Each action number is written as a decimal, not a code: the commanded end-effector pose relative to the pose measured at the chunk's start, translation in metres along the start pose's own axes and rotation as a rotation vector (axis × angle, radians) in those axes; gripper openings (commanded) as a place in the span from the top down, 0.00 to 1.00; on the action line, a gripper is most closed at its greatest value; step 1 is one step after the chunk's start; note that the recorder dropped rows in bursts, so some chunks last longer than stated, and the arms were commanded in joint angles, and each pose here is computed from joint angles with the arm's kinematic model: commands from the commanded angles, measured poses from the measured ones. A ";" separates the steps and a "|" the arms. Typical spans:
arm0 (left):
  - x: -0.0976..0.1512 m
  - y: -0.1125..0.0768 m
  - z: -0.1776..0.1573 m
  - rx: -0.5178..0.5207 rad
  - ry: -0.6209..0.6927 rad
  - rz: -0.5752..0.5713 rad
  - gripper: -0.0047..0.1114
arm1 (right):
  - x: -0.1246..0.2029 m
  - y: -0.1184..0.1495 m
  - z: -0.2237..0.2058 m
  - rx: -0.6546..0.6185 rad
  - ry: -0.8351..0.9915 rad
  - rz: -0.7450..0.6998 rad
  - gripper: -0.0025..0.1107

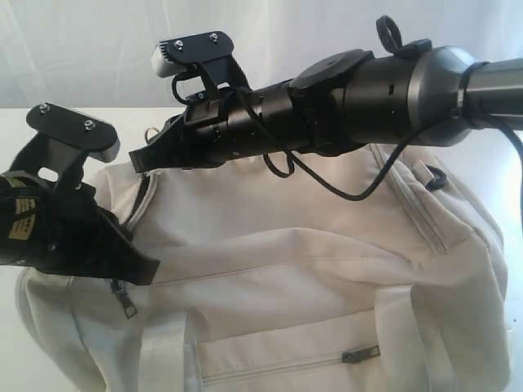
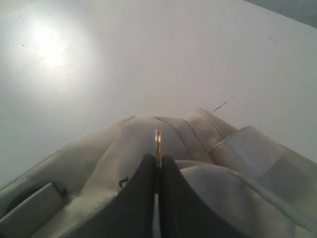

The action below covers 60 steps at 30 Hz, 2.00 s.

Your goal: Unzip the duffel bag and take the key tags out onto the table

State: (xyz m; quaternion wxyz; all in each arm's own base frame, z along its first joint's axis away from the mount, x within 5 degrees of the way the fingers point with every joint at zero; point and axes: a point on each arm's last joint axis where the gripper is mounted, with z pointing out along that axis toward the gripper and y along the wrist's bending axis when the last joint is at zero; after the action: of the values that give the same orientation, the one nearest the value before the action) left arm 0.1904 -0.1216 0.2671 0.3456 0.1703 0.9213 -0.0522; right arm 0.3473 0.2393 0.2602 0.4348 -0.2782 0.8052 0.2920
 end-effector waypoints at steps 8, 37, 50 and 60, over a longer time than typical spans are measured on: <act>0.007 0.004 -0.012 -0.011 0.035 0.051 0.96 | -0.011 -0.028 0.029 0.134 -0.050 -0.028 0.98; 0.007 0.004 -0.012 -0.004 0.033 0.046 0.96 | -0.002 -0.095 0.010 0.321 -0.052 0.047 0.98; 0.007 0.004 -0.012 -0.004 0.033 0.048 0.96 | 0.000 -0.095 0.011 0.320 -0.029 -0.009 0.98; 0.003 0.003 -0.015 0.008 -0.004 0.108 0.90 | 0.006 -0.096 0.009 0.254 0.001 0.062 0.98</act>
State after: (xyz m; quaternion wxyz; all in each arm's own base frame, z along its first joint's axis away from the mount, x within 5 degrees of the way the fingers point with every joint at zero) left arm 0.1845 -0.1178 0.2750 0.3570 0.2111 0.9089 -0.0438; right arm 0.4117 0.1908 0.2283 0.4525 -0.2152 0.8396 0.2099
